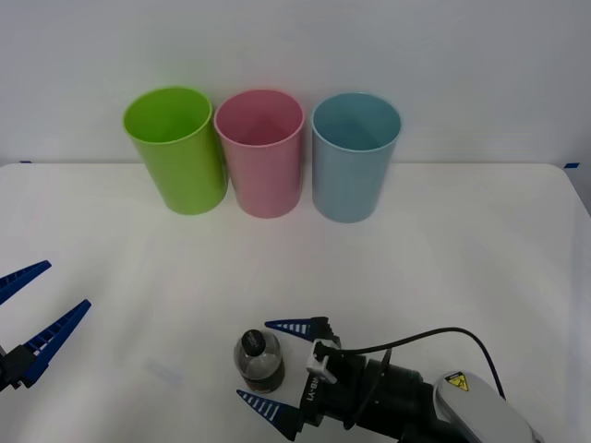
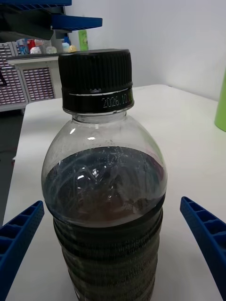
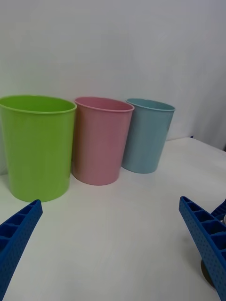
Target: Grasp the object on the table and drop it into the matching bin: aluminum can to the light blue bin, PET bottle to the pink bin.
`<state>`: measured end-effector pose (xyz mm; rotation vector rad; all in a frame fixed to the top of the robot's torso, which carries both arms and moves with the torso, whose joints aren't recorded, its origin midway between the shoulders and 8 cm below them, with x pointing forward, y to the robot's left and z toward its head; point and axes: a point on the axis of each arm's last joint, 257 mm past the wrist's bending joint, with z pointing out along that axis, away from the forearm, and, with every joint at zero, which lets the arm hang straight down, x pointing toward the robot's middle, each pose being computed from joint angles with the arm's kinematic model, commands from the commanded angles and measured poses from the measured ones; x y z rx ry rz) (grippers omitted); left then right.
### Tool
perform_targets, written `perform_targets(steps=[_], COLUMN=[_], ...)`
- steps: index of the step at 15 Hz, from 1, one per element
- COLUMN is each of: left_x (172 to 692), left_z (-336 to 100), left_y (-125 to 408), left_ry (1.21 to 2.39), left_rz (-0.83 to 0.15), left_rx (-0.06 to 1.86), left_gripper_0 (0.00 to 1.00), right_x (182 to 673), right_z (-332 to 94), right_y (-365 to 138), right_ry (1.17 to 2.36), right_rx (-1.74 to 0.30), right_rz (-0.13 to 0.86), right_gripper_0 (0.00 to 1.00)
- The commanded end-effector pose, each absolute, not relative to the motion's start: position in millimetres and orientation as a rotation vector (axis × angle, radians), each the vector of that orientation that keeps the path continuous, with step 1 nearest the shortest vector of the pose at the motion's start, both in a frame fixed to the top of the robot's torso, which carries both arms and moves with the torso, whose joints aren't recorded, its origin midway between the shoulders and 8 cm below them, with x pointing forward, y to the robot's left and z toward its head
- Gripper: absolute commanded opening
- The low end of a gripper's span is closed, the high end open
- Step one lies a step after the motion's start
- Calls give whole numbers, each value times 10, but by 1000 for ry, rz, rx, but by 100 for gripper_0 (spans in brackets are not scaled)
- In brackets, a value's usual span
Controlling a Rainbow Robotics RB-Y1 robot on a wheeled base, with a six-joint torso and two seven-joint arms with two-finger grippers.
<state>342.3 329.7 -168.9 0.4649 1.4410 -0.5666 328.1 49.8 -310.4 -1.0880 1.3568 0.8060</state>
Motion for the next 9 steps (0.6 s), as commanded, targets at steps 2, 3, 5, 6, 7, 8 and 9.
perform_targets(steps=[2, 3, 5, 6, 7, 8, 9], left_x=[3423, 3423, 3423, 3423, 3423, 3423, 3423], left_z=[-1689, -1689, -1689, -1689, -1689, -1689, -1689], left_y=[3297, 3297, 3297, 3297, 3297, 3297, 3297], left_ry=[1441, 1441, 1441, 1441, 1441, 1441, 1441], left_rz=[-567, -567, -567, -567, -567, -567, -567], left_rx=[465, 465, 465, 465, 465, 465, 465], left_gripper_0=[100, 100, 100, 100, 100, 100, 100], right_x=[3290, 3297, 3314, 3309, 3308, 3308, 3309], right_z=[-3106, -3101, -3097, -3101, -3105, -3105, -3101], right_y=[505, 511, 505, 507, 501, 501, 507], right_ry=[1353, 1353, 1354, 1358, 1358, 1359, 1358], right_rx=[-1091, -1090, -1088, -1084, -1085, -1085, -1083], right_rz=[794, 794, 789, 793, 792, 793, 794], right_gripper_0=[0, 0, 0, 0, 0, 0, 0])
